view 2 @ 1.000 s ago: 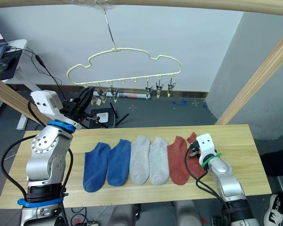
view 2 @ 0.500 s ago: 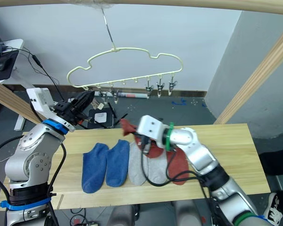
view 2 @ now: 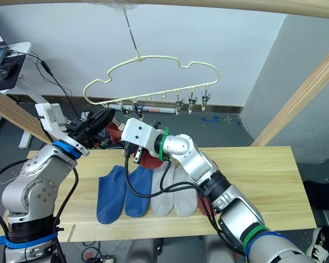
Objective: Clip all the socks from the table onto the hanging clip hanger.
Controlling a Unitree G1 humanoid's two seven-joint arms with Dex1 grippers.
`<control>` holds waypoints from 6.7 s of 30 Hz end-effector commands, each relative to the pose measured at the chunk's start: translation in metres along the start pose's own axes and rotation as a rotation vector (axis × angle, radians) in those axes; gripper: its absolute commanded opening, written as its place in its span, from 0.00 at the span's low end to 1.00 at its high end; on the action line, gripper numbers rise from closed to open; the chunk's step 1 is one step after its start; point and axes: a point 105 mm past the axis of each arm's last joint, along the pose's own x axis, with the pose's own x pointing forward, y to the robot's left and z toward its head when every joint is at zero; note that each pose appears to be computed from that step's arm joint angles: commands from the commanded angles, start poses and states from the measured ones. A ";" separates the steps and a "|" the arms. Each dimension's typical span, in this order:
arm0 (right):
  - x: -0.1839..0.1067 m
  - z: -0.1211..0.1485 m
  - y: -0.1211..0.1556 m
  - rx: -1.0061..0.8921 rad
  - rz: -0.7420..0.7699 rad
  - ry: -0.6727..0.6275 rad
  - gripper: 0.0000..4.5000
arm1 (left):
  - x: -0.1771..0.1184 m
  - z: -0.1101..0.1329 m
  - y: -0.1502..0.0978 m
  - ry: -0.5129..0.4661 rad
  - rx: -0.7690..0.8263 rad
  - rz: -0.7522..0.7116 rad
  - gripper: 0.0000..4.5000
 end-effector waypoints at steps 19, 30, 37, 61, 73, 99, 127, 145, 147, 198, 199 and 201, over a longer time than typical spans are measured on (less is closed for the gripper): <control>0.009 0.033 0.000 0.031 -0.013 -0.123 0.18 | -0.018 -0.001 0.007 0.041 0.012 0.035 0.41; -0.026 0.023 0.009 -0.015 0.026 -0.104 0.56 | -0.031 -0.021 -0.005 0.035 0.253 0.070 0.41; -0.070 0.022 0.010 -0.006 0.049 -0.071 0.56 | -0.021 -0.031 -0.026 -0.043 0.334 0.034 0.41; -0.153 0.005 -0.018 0.136 -0.078 0.096 0.56 | 0.027 -0.012 -0.038 -0.239 0.359 0.131 0.41; -0.156 0.006 -0.020 0.128 -0.099 0.096 0.56 | 0.002 -0.021 -0.040 -0.237 0.318 0.155 0.41; -0.154 0.011 -0.024 0.124 -0.097 0.065 0.56 | 0.029 -0.020 -0.012 -0.284 0.316 0.209 0.41; -0.153 0.013 -0.024 0.140 -0.101 0.049 0.56 | 0.041 -0.006 -0.013 -0.322 0.291 0.178 0.41; -0.162 -0.050 -0.005 0.237 -0.192 0.271 0.83 | 0.041 -0.001 -0.016 -0.305 0.327 0.160 0.05; -0.167 -0.087 0.005 0.283 -0.273 0.383 0.96 | 0.040 -0.002 -0.017 -0.292 0.331 0.152 0.05; -0.015 -0.022 0.000 0.149 0.006 0.154 0.00 | 0.022 0.007 -0.033 -0.079 -0.017 -0.137 0.05; -0.015 -0.021 -0.001 0.149 0.001 0.148 0.00 | 0.021 0.006 -0.031 -0.075 -0.023 -0.134 0.05; -0.014 -0.019 -0.003 0.148 -0.004 0.139 0.00 | 0.021 0.006 -0.029 -0.070 -0.028 -0.125 0.05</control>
